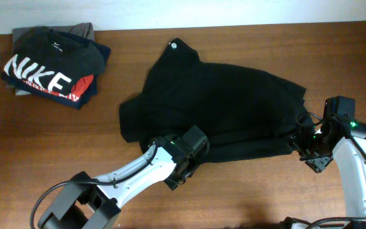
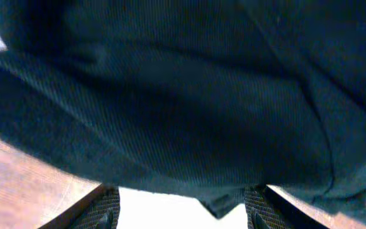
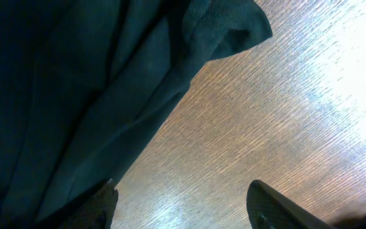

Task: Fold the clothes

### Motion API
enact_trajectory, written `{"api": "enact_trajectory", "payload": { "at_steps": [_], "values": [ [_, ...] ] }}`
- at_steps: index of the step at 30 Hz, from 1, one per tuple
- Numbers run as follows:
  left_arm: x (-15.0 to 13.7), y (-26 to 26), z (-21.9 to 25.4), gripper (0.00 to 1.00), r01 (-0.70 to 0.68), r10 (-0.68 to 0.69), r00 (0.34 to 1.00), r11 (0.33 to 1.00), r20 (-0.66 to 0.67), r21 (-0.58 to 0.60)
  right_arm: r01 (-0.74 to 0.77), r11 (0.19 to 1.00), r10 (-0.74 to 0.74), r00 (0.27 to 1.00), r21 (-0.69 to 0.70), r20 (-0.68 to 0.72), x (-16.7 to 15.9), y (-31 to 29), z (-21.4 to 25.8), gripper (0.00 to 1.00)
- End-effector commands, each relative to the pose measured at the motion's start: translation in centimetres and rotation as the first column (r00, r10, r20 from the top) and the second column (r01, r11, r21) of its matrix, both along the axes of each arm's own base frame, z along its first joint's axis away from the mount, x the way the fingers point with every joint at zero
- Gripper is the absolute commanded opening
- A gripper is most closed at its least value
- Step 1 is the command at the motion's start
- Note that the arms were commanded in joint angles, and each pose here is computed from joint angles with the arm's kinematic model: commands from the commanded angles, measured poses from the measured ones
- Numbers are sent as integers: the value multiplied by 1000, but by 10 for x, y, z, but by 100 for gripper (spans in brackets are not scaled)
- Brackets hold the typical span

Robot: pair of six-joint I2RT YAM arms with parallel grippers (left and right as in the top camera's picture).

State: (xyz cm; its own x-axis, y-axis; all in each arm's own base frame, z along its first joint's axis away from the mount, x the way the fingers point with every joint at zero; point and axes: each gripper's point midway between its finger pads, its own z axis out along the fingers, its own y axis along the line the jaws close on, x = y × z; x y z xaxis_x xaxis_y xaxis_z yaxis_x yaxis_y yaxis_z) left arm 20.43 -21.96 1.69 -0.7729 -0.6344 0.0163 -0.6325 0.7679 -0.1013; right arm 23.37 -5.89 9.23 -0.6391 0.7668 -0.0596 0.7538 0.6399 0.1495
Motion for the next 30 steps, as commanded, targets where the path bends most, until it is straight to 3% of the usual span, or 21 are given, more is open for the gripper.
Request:
{"api": "enact_trajectory", "payload": {
  "at_steps": [1, 7, 15, 24, 30],
  "values": [
    [12, 14, 0, 63, -42, 36, 996, 997, 88, 64, -2, 1000, 2, 1000, 1, 3, 0, -1, 0, 70],
    [17, 14, -4, 61, -44, 37, 994, 997, 107, 65, -1, 1000, 1, 1000, 0, 5, 1, -2, 0, 70],
    [14, 10, -28, 30, -38, 33, 998, 996, 58, 82, -1, 1000, 1, 999, -10, 32, 8, -4, 1, 69],
    [13, 9, -30, 24, -25, 21, 998, 996, 53, 81, 46, 997, -41, 996, -57, 76, 19, -15, 3, 65],
    [13, 9, -30, 9, -25, 21, 998, 996, 53, 81, 141, 984, -138, 990, -110, 29, 16, -31, -7, 66]
  ]
}}
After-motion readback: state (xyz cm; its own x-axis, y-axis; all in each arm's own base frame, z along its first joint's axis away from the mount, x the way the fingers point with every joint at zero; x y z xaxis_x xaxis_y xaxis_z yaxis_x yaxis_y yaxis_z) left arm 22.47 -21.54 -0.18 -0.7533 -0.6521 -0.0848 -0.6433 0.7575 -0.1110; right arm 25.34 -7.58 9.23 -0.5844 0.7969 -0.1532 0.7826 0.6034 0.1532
